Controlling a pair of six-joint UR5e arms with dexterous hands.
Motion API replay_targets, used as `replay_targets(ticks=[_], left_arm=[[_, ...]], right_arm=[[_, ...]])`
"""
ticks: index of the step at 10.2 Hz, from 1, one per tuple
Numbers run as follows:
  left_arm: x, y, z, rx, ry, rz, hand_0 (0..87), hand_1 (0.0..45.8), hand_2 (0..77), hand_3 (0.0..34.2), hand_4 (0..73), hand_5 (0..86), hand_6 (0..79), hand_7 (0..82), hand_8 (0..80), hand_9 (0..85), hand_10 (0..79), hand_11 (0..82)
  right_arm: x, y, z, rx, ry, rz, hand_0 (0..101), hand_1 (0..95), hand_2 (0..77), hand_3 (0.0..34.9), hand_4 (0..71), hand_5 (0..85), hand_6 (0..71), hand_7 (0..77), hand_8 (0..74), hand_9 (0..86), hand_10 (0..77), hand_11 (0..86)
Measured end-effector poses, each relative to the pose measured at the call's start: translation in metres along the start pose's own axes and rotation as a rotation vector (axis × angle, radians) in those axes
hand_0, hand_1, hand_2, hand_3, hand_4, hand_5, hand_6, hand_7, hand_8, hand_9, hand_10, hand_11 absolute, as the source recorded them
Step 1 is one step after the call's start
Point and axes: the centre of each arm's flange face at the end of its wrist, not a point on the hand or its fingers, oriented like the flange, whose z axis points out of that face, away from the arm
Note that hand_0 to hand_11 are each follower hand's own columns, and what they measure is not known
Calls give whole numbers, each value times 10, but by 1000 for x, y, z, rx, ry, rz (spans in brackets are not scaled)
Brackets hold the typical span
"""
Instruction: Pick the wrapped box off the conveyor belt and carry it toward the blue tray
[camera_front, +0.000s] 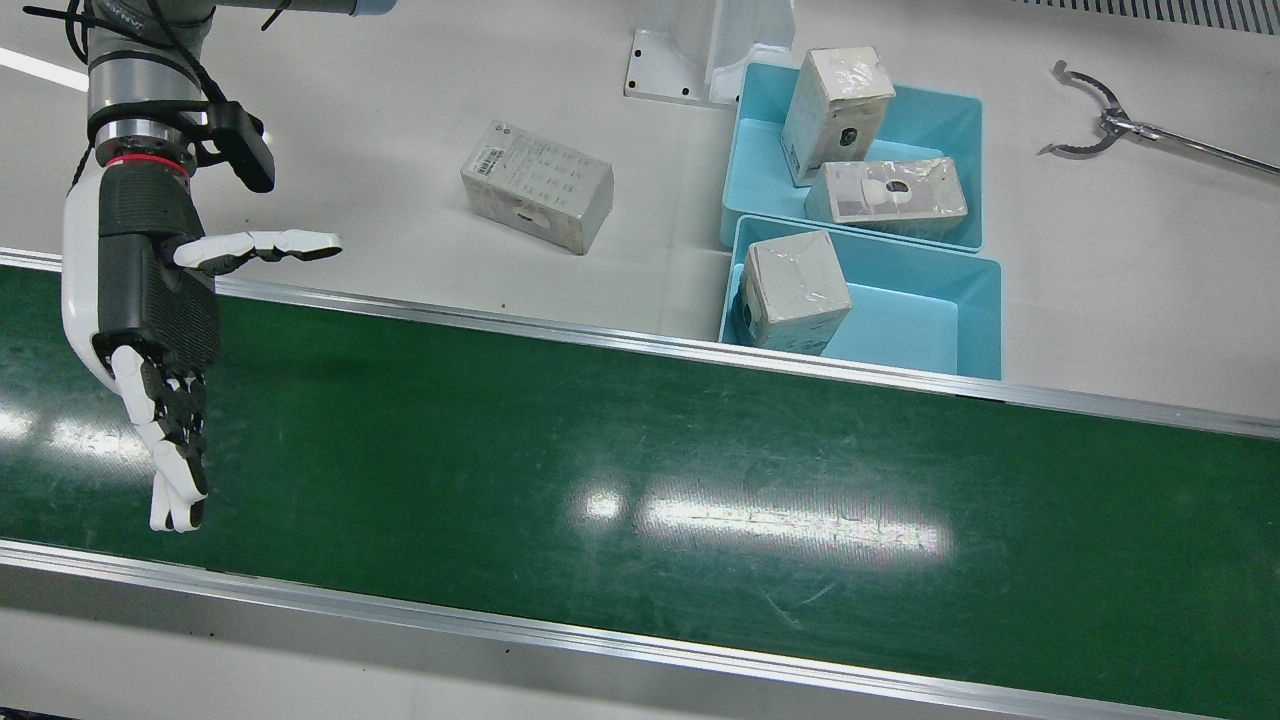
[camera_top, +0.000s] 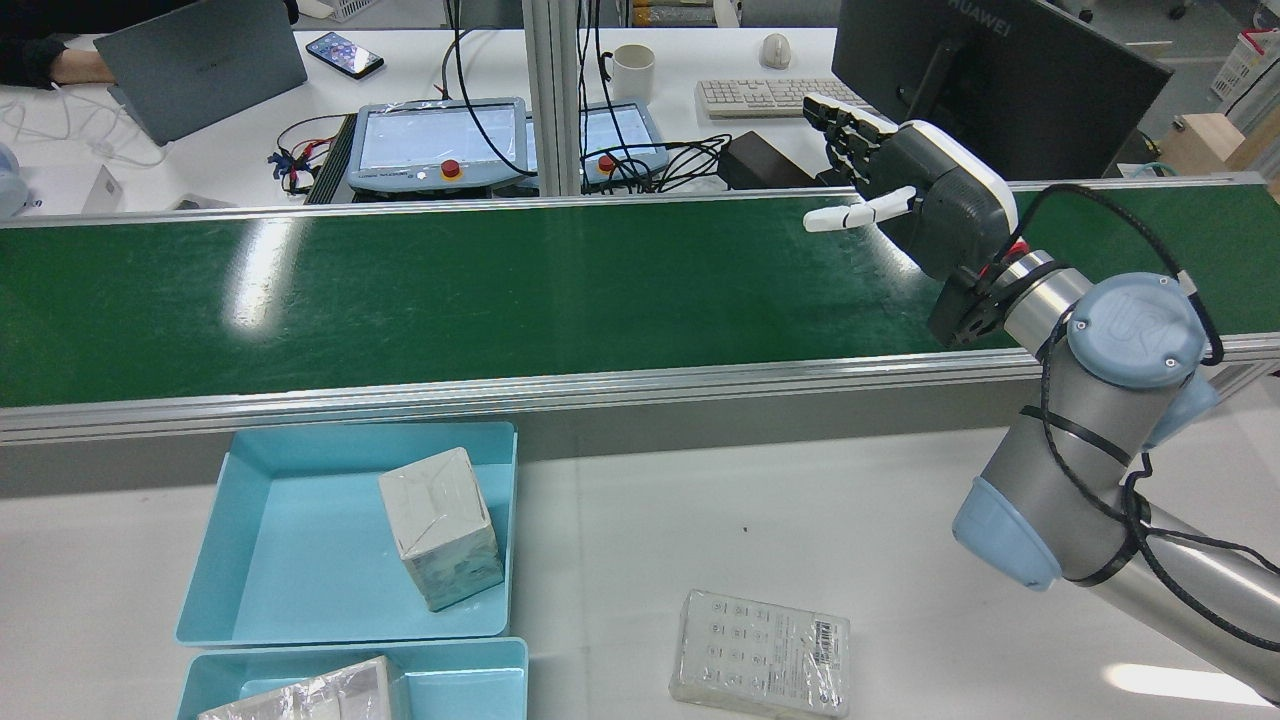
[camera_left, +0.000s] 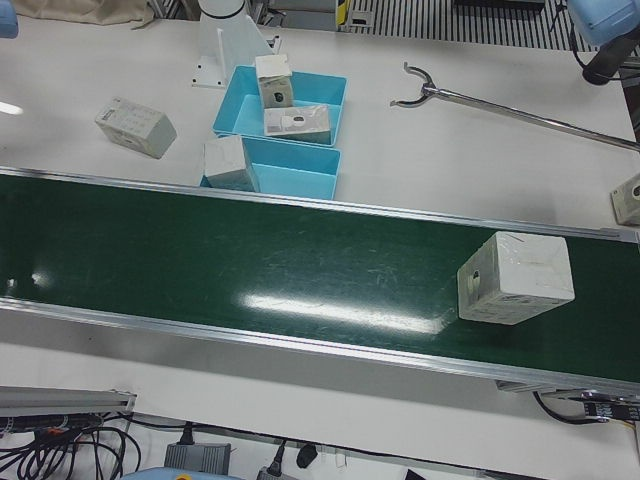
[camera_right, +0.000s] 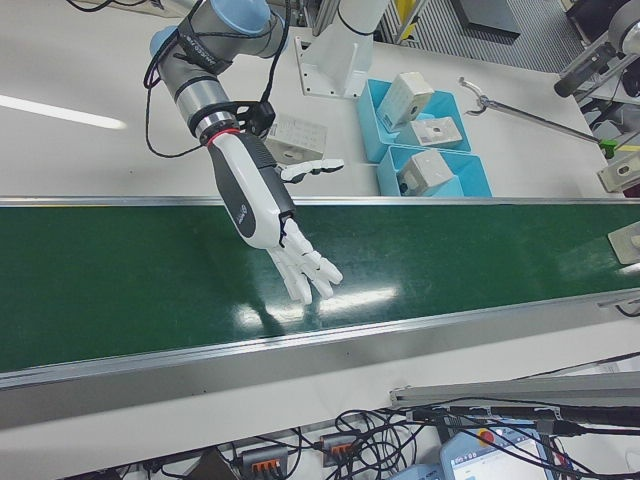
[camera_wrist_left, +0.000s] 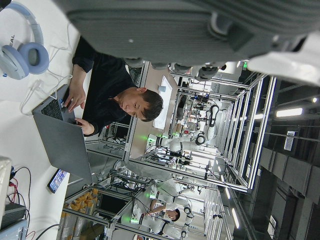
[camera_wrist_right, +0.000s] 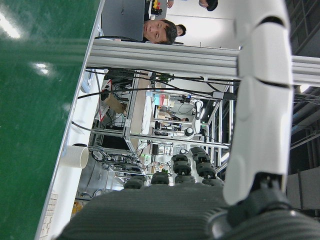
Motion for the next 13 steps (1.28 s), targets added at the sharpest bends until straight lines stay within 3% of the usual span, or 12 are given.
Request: replay_targets(ticks=[3, 5, 9, 13], left_arm=[[0, 0, 0, 0, 0, 0, 0, 0, 5, 0, 0, 11, 0, 0, 0, 0, 5, 0], [0, 0, 0, 0, 0, 0, 0, 0, 11, 0, 0, 11, 0, 0, 0, 0, 0, 0], [0, 0, 0, 0, 0, 0, 0, 0, 5, 0, 0, 11, 0, 5, 0, 0, 0, 0], [0, 0, 0, 0, 0, 0, 0, 0, 11, 0, 0, 11, 0, 5, 0, 0, 0, 0]], right_arm=[[15, -3, -1, 6, 24, 12, 466, 120, 93, 4, 87, 71, 0, 0, 5, 11, 5, 16], [10, -9, -2, 14, 16, 9, 466, 120, 109, 4, 82, 87, 0, 16, 0, 11, 0, 16], [-40, -18, -1, 23, -24, -17, 464, 109, 93, 0, 76, 55, 0, 0, 0, 11, 0, 16], [-55, -33, -9, 49, -17, -20, 463, 109, 104, 0, 120, 71, 0, 33, 0, 11, 0, 16]])
